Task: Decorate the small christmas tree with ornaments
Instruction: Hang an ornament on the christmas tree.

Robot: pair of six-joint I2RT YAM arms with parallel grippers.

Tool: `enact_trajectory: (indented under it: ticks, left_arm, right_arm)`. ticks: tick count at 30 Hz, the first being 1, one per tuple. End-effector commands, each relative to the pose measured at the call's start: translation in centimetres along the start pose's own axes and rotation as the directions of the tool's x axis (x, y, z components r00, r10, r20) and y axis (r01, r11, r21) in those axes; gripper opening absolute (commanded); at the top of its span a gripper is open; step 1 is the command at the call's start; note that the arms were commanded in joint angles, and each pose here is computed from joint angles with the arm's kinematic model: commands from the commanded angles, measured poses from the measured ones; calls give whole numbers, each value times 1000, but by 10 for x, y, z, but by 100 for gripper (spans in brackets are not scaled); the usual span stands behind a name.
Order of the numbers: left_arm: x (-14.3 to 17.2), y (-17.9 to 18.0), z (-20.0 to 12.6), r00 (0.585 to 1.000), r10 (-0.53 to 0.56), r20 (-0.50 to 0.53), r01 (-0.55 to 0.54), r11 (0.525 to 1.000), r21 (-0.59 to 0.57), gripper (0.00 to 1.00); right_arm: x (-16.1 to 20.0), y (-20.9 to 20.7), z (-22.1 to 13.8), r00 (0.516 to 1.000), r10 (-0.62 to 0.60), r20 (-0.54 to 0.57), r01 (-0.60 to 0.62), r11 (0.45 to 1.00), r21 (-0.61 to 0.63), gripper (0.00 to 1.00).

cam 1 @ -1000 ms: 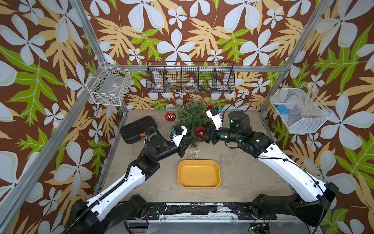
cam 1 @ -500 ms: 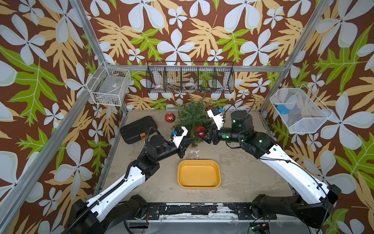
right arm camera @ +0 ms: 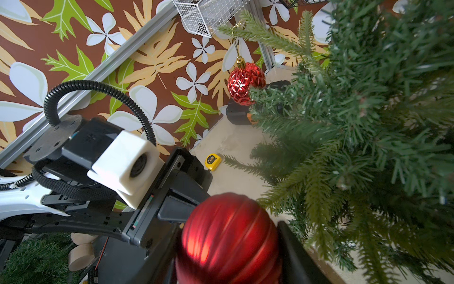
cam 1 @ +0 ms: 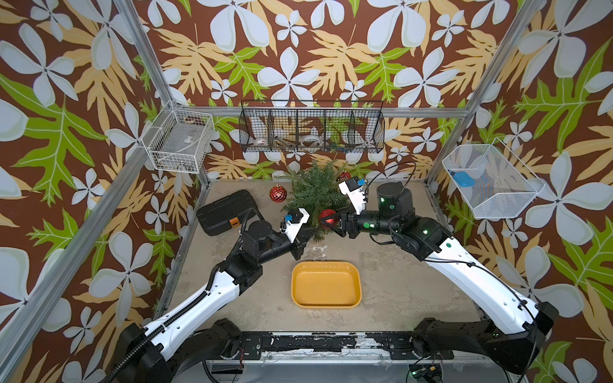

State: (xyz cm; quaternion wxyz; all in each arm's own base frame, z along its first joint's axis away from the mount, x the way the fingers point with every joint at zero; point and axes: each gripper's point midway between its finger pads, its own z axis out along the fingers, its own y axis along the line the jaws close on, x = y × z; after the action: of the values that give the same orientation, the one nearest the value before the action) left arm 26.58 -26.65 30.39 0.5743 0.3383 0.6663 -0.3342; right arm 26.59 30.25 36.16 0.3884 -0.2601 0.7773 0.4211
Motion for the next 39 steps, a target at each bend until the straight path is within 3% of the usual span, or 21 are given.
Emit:
enact_trajectory:
  ticks: [1, 11, 20, 29, 39]
  left_arm:
    - [-1, 11, 1, 1000, 3, -3, -3, 998, -63, 0]
    - [5, 32, 6, 999, -27, -34, 21, 986, -165, 0]
    - [-8, 8, 2, 999, -16, 30, 17, 999, -42, 0]
    - [-7, 20, -8, 999, -35, 11, 36, 991, -130, 0]
    - [-12, 23, -24, 999, -38, 31, 43, 983, -178, 0]
  right_arm:
    - [-7, 2, 0, 1000, -15, 20, 15, 1000, -3, 40]
    - [-16, -10, -4, 998, -30, 47, 26, 996, 83, 39]
    - [-13, -22, -3, 999, -28, 40, 22, 990, 141, 38]
    - [-10, 16, 1, 999, -12, 31, 14, 996, -93, 39]
    - [-8, 20, 0, 1000, -8, 25, 11, 993, -118, 39]
